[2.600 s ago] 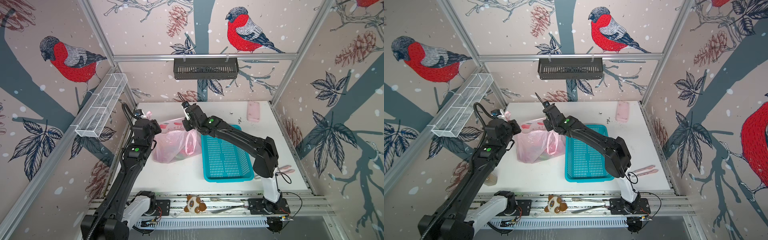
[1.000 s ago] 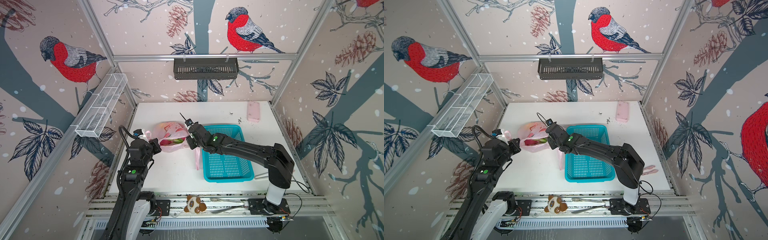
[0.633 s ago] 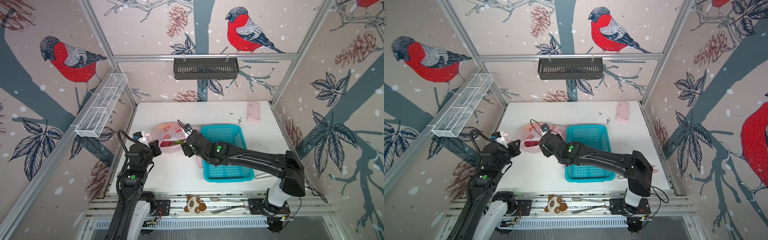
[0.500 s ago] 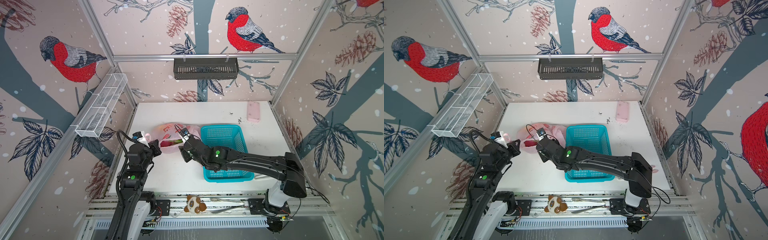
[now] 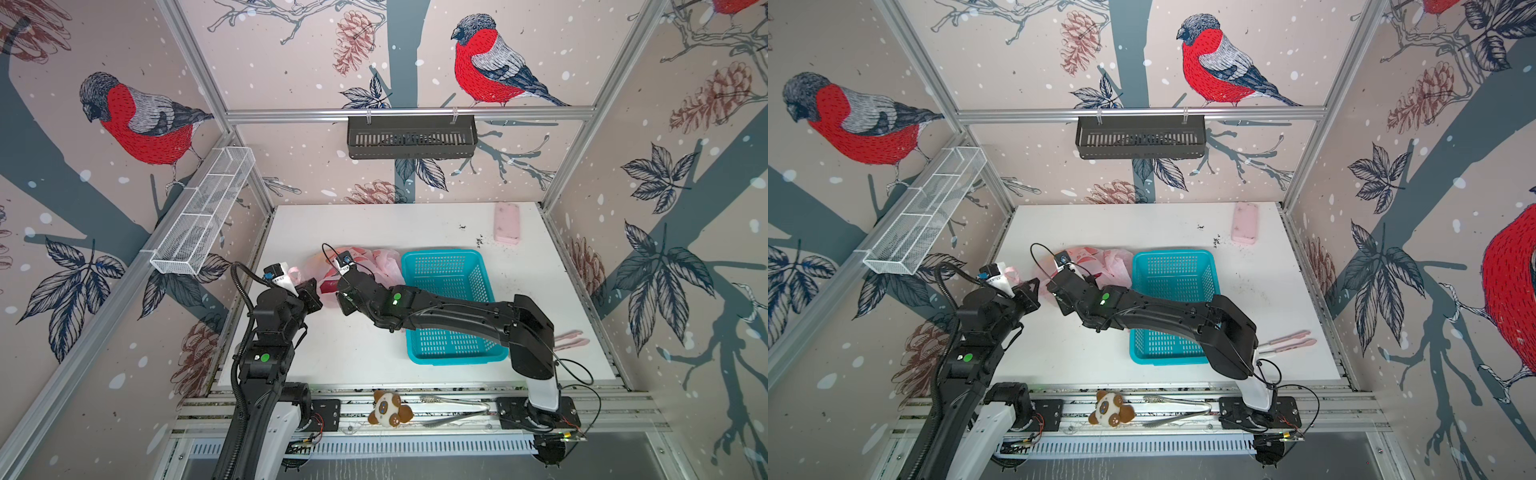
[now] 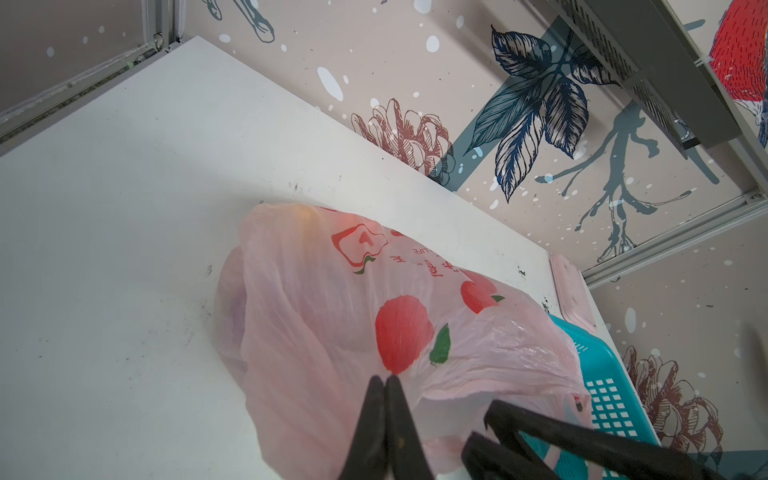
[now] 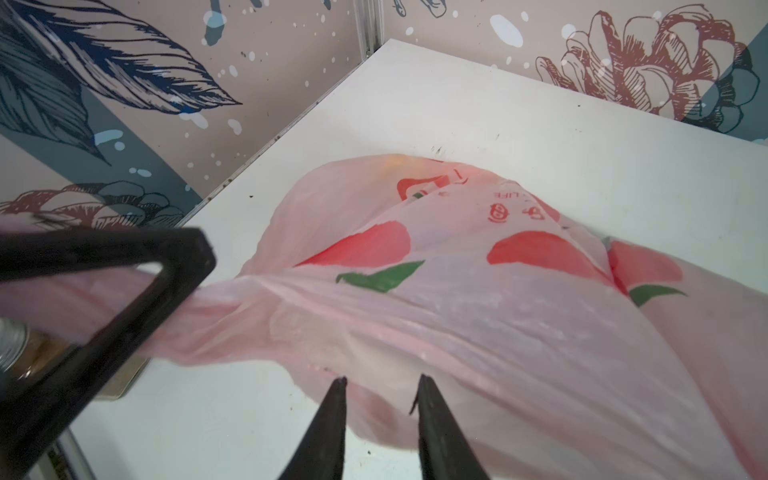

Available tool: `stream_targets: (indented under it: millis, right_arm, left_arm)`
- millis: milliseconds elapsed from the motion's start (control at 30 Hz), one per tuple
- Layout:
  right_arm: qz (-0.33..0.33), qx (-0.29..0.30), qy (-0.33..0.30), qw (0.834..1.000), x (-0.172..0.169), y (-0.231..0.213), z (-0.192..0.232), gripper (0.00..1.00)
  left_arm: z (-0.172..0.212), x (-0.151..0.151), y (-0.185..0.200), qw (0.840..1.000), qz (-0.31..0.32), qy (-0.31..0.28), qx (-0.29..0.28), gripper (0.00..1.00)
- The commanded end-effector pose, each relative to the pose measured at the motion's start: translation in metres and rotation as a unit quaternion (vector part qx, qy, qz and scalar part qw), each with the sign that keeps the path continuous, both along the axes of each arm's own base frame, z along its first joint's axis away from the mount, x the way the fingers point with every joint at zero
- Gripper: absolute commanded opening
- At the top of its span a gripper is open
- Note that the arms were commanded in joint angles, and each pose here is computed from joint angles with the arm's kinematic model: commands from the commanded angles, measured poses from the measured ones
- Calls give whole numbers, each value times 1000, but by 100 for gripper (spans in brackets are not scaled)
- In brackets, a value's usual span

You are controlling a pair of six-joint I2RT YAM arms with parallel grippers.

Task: Untie the knot of the plastic bag and take out the fruit

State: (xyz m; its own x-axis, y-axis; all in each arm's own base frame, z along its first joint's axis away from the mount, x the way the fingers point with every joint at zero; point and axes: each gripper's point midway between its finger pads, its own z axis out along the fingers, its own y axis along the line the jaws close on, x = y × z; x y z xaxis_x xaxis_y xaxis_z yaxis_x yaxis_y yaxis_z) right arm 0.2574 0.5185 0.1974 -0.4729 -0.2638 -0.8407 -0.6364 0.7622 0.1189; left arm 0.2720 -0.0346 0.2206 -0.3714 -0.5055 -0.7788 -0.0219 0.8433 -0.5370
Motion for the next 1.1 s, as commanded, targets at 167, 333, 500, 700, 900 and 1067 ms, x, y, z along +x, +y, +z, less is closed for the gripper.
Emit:
stream_targets:
  millis: [167,333,500,700,900,1067]
  right_arm:
    - [11,-2,18,1000,28,8,-24,30]
    - [37,-6,35,999,22,8,-41,30]
    - [54,-7,50,997,14,7,-52,30]
    - [63,1,71,995,5,4,-65,30]
    - [68,2,92,993,-3,0,-82,30]
    - [69,8,101,992,-7,-2,-87,30]
  left_arm:
    - [10,6,0,1000,1,-27,-4,0]
    - [11,12,1,1000,3,-24,-3,0]
    - [6,18,-1,1000,1,-16,-7,0]
    - [1,22,-2,1000,1,-5,-13,10]
    - [-5,20,-2,1000,-3,9,-8,29]
    - [-6,20,-1,1000,-2,13,-3,36]
